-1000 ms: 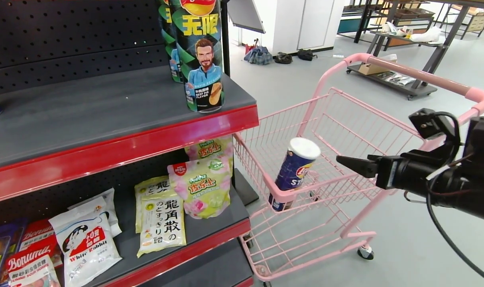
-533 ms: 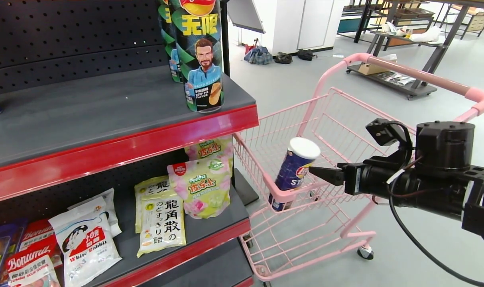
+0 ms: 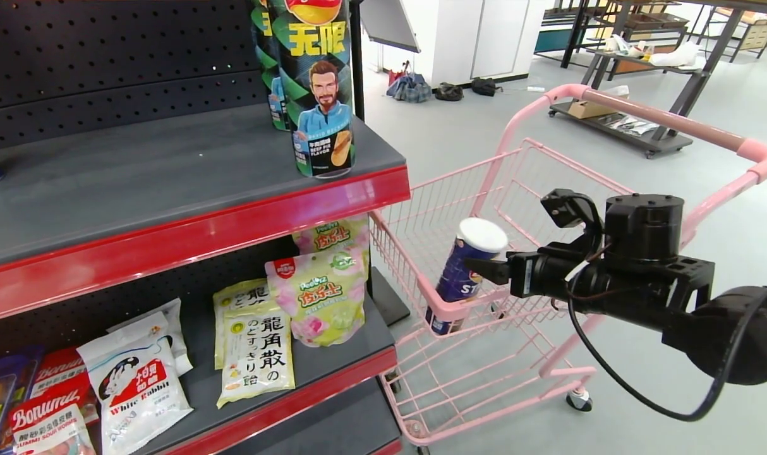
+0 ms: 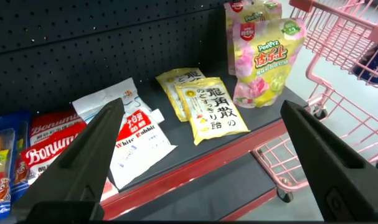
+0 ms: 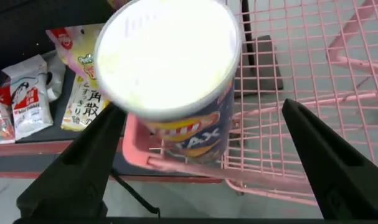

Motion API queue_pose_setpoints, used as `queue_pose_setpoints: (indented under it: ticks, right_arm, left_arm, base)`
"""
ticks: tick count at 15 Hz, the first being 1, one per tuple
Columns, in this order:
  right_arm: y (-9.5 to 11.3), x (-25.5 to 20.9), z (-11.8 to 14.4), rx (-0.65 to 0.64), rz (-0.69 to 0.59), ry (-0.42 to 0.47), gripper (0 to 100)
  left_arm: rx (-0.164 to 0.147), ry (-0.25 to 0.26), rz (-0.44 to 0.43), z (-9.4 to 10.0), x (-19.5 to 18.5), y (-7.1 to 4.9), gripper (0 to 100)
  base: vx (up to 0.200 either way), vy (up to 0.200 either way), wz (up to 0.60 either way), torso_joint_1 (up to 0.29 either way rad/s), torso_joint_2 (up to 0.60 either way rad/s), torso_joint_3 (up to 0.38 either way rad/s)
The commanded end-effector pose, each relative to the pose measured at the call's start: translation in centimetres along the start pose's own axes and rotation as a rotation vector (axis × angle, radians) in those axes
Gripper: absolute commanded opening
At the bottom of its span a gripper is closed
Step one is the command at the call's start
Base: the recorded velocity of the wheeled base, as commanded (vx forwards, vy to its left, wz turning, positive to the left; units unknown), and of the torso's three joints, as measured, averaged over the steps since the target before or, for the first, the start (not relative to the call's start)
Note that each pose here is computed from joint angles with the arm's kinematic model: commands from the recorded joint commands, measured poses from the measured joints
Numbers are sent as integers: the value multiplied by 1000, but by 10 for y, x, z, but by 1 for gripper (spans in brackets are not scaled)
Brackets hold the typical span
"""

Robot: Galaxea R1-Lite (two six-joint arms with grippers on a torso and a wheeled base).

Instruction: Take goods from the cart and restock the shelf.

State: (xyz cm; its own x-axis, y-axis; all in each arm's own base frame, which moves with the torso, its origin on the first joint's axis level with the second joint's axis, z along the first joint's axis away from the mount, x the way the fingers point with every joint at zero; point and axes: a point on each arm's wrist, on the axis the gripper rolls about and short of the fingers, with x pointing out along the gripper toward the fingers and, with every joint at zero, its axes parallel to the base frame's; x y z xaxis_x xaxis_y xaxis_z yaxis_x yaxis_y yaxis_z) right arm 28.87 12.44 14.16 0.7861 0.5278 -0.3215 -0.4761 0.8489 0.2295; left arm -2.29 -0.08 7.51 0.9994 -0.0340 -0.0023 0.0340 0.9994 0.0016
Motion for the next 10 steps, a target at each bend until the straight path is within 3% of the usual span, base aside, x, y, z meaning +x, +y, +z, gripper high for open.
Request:
queue_pose_setpoints:
  ticks: [1,8,9,10]
  right_arm:
    - [-4,21,0,0,1,7,100]
    - [-10,51,-3,0,22,19,100]
    - [-10,54,-3,0,25,4,0]
    - [-10,55,-3,-2,28,-12,0]
  left_arm:
    - [0,1,0,0,0,0,100]
    - [4,1,0,0,0,0,100]
    - [4,1,0,0,0,0,100]
    - [4,1,0,0,0,0,100]
  base:
    - [0,0,0,0,0,0]
    - [0,0,0,0,0,0]
    - [0,0,0,0,0,0]
    - [0,0,0,0,0,0]
